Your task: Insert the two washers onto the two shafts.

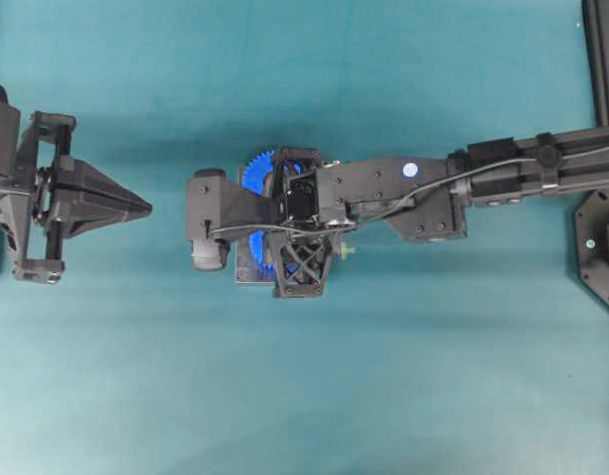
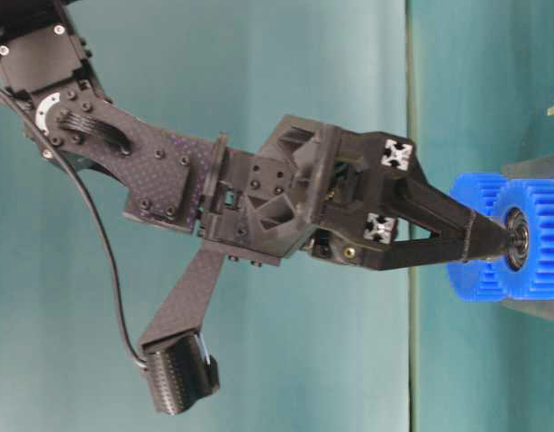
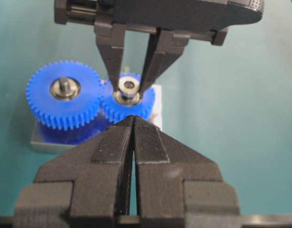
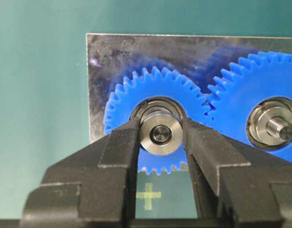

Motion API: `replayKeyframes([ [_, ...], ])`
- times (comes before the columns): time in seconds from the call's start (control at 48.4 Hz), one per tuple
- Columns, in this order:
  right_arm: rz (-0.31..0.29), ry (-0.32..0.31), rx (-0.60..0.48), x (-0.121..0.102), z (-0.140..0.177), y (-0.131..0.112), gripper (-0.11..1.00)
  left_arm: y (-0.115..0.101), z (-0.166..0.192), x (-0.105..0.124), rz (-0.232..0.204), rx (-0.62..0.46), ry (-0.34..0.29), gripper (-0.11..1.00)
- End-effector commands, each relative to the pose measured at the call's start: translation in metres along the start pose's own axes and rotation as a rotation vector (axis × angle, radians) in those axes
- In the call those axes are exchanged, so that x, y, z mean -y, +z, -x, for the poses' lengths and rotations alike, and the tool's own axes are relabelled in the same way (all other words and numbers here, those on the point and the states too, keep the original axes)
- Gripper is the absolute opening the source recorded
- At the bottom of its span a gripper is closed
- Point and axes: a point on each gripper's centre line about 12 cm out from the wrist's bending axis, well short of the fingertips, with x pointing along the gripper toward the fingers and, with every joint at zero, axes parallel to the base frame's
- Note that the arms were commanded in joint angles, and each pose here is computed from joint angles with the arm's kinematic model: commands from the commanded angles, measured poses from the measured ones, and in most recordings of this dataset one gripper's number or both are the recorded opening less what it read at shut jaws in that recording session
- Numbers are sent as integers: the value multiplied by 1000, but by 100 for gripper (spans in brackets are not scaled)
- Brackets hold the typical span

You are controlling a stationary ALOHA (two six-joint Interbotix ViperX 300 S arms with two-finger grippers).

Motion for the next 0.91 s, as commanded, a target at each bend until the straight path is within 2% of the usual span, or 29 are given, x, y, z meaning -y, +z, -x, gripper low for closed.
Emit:
replayKeyframes([
  [0.0,-2,-7,29,7,11,6,32,5,0,1,0,21,-3,0],
  [0.248,-5,-7,18,6,10,4,35,5,0,1,0,21,-3,0],
  [0.392,-8,-8,7,7,12,3,74,5,0,1,0,21,-3,0],
  [0.434,-7,-10,12,8,14,4,80,5,0,1,0,21,-3,0],
  [0.661,9,-37,43,12,32,4,77,7,0,1,-1,26,-5,0],
  [0.888,-2,-36,61,14,45,-10,77,9,1,7,-12,65,-31,0],
])
